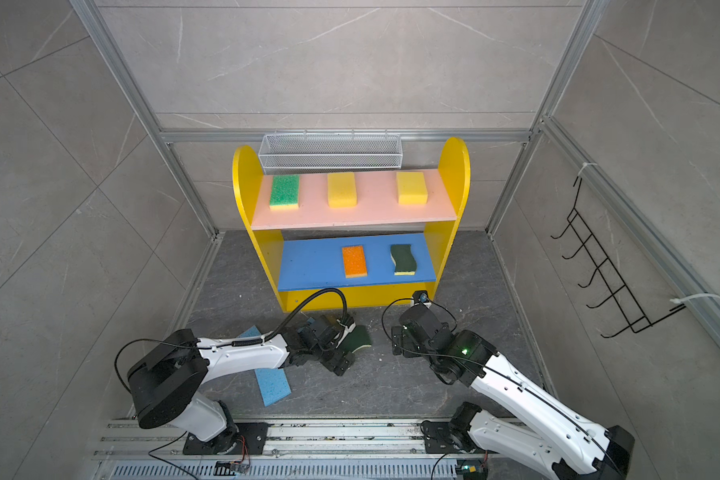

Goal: Arrange cleaning sponges on a shelf
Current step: Rotate the cleaning sponge at the center of the table.

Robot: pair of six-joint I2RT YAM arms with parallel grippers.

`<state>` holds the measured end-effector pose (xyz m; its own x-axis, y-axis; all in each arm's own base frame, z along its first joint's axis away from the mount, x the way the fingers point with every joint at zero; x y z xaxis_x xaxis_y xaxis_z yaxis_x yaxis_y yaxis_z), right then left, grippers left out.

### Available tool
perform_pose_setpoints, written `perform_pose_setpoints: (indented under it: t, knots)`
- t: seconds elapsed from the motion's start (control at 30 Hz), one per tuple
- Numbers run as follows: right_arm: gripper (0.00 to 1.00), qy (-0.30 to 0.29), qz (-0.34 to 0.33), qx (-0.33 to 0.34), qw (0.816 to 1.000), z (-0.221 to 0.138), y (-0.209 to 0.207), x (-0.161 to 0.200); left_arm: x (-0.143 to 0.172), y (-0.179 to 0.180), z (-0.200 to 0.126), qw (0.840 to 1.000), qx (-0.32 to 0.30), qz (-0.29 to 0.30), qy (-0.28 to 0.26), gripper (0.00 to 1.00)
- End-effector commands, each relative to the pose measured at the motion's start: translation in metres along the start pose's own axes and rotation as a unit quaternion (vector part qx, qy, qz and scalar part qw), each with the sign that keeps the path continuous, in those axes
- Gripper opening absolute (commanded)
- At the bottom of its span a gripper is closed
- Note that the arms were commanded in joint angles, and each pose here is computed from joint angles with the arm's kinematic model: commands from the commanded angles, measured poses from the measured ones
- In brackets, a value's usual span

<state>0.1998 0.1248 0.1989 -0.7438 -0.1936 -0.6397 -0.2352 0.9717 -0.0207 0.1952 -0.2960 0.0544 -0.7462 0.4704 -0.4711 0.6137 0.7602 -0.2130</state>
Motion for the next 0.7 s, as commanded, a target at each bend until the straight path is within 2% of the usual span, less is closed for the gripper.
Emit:
perform_pose_setpoints:
  t: [0.0, 0.23, 0.33, 0.5, 0.67]
  knots:
    - [1.00, 0.009, -0.004, 0.018, 1.000, 0.001, -0.007, 0.009, -0.013, -0.025, -0.006, 0.999, 0.038, 0.019, -0.015, 0.93]
    - [1.00, 0.003, -0.002, 0.034, 0.999, -0.005, -0.017, 0.013, -0.007, -0.033, -0.009, 0.999, 0.040, 0.031, 0.001, 0.91]
    - [0.99, 0.000, -0.003, 0.045, 0.999, -0.010, -0.023, 0.014, -0.009, -0.025, -0.015, 0.999, 0.017, 0.031, -0.008, 0.91]
    - [1.00, -0.004, 0.001, 0.055, 0.998, -0.013, -0.029, 0.016, -0.012, -0.009, -0.016, 0.999, -0.025, 0.041, -0.007, 0.95]
    - [1.00, -0.002, 0.003, 0.060, 0.998, -0.014, -0.031, 0.017, -0.020, -0.003, -0.012, 0.998, -0.030, 0.052, -0.019, 0.99]
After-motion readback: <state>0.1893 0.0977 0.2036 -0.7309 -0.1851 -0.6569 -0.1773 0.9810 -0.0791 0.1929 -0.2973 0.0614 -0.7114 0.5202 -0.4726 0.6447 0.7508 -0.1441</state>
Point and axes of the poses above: each gripper's point midway between its finger pads, its own z axis out along the fingers, its own y axis along the line the jaws close on, x = y × z, the point moved 2 cm from there along -z, back along the fingers, and after that the axes turned 8 degrees about -z, right-handed, at the moved point
